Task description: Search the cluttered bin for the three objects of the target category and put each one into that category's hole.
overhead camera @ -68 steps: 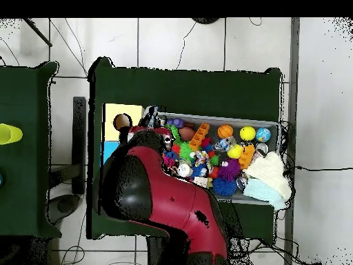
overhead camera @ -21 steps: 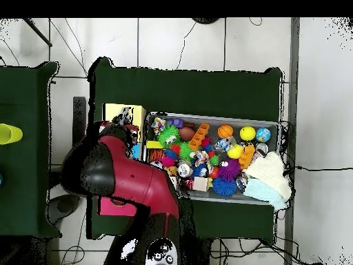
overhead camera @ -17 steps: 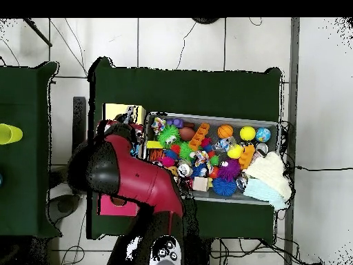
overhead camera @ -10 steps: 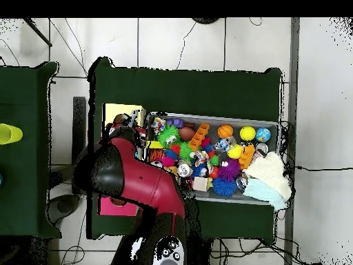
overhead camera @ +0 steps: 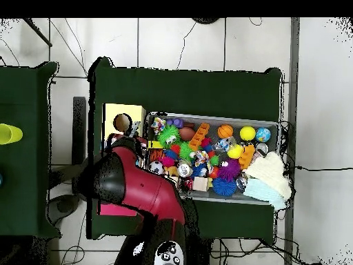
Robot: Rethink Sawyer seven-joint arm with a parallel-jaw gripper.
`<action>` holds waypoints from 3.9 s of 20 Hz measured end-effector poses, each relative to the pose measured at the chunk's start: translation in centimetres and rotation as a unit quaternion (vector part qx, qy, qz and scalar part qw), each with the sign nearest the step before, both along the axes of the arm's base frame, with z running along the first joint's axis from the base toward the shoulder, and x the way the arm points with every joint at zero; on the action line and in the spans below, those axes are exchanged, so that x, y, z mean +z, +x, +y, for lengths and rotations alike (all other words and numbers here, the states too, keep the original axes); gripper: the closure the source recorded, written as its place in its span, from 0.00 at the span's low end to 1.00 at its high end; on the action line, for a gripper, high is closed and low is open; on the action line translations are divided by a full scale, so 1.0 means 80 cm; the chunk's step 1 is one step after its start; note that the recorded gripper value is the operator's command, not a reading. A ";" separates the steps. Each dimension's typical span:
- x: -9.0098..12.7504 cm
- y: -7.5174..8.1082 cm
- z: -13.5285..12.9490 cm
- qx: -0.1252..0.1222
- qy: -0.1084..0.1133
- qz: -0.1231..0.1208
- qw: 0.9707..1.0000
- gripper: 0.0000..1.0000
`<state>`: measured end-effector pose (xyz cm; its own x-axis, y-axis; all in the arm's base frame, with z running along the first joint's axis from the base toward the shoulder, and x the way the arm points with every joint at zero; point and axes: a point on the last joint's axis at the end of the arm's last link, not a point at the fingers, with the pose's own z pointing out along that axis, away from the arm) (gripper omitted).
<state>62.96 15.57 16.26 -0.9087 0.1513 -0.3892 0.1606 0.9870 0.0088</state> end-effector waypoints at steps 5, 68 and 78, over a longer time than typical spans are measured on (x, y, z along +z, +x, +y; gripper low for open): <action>-0.008 -0.022 0.002 0.000 0.001 0.016 1.000 1.00; 0.042 0.049 -0.084 -0.068 0.009 0.006 0.998 0.00; 0.015 0.077 -0.210 -0.135 0.004 0.009 0.991 0.00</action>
<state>69.12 -1.27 17.49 -0.8414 0.3937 -0.3703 0.4198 0.9075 0.0110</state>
